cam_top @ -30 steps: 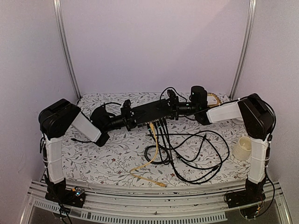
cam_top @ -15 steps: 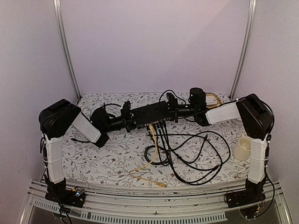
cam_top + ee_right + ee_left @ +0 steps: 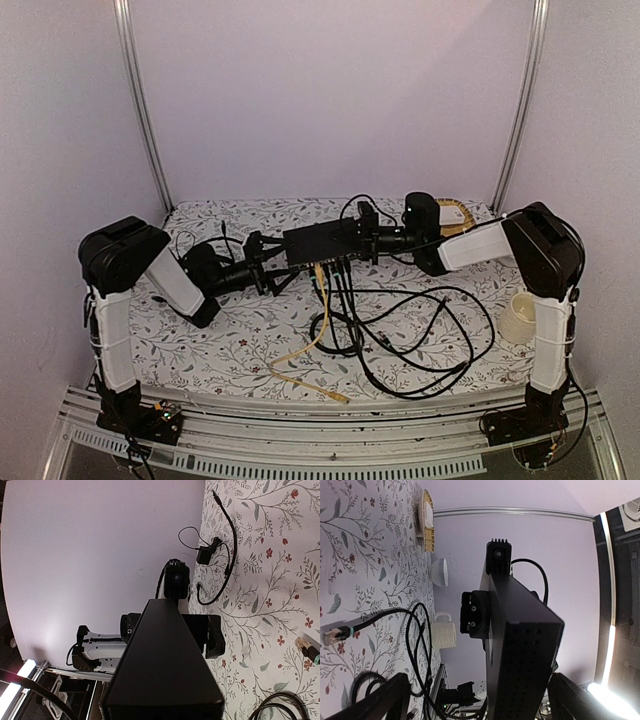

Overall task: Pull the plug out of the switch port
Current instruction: Pass from the left arm to the right, then pull the connector from the switch port.

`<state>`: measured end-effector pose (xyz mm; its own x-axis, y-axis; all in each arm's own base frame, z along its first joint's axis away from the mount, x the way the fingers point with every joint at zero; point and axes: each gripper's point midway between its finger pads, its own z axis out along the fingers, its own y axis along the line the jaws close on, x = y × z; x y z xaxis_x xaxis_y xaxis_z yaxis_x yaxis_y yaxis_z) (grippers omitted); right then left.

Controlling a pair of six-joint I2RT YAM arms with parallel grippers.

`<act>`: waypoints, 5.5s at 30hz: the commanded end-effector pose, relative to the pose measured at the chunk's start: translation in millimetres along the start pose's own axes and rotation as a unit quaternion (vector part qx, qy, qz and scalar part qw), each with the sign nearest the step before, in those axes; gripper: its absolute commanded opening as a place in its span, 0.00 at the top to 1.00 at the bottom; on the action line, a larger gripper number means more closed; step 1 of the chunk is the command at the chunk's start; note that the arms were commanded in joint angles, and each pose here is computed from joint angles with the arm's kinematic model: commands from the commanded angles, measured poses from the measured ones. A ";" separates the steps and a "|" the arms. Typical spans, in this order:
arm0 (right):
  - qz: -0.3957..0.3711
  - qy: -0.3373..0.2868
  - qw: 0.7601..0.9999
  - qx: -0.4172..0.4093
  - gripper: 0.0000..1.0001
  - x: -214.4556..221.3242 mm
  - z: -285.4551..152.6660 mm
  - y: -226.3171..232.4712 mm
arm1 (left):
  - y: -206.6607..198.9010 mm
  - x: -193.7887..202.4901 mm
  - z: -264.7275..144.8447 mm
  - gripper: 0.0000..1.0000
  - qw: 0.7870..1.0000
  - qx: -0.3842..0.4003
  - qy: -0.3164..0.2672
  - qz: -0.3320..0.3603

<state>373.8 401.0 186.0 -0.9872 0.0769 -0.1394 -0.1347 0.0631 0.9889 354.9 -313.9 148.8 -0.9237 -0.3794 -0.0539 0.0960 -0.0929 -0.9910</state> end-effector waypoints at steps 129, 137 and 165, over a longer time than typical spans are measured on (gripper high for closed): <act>-0.046 0.013 0.995 -0.091 0.98 -22.0 49.0 56.5 | -49.6 38.3 -11.0 0.59 0.967 0.023 0.033 0.253; -0.050 0.011 0.995 -0.090 0.99 -23.5 50.4 54.6 | -45.7 38.6 -9.1 0.51 0.970 0.013 0.029 0.242; -0.055 0.006 0.995 -0.079 0.98 -26.9 53.5 44.8 | -58.4 25.6 -14.3 0.65 0.975 0.020 -0.023 0.222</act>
<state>394.0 450.4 206.0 -0.9836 0.0411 -0.1756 -0.1771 -0.0354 0.9836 321.3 -306.9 183.3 -0.7997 -0.3876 -0.4586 0.4596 0.0964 -0.8829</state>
